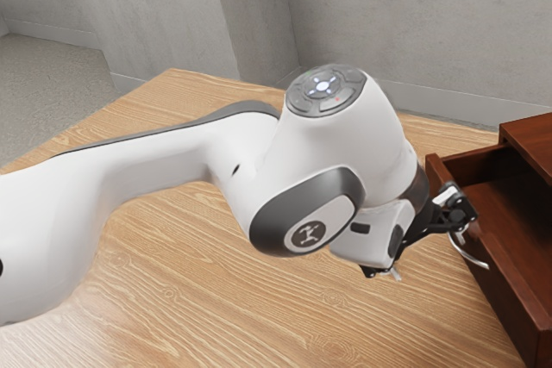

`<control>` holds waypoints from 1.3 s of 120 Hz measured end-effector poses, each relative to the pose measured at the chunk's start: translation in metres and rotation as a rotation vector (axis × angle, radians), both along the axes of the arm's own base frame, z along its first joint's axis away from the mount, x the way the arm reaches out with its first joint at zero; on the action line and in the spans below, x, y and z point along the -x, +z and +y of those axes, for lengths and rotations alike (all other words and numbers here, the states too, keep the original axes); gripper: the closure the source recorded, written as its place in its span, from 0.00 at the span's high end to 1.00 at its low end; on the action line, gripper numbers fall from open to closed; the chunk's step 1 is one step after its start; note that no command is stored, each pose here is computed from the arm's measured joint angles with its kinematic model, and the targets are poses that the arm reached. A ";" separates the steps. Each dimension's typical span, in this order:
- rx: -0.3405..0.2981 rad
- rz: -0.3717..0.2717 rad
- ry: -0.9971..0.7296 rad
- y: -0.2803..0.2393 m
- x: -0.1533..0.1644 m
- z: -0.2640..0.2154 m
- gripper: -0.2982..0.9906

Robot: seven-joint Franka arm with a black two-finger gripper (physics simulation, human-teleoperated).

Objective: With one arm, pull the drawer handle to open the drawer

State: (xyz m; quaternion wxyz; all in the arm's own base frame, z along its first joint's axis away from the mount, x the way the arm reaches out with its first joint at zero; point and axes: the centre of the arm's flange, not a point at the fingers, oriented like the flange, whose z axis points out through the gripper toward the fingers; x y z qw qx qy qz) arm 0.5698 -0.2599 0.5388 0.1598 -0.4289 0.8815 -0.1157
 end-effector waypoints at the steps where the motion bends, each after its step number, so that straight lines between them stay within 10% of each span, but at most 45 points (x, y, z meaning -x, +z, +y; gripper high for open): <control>1: -0.001 0.001 0.000 0.000 0.000 0.000 0.76; 156: 0.039 -0.045 -0.006 0.031 0.051 0.041 0.76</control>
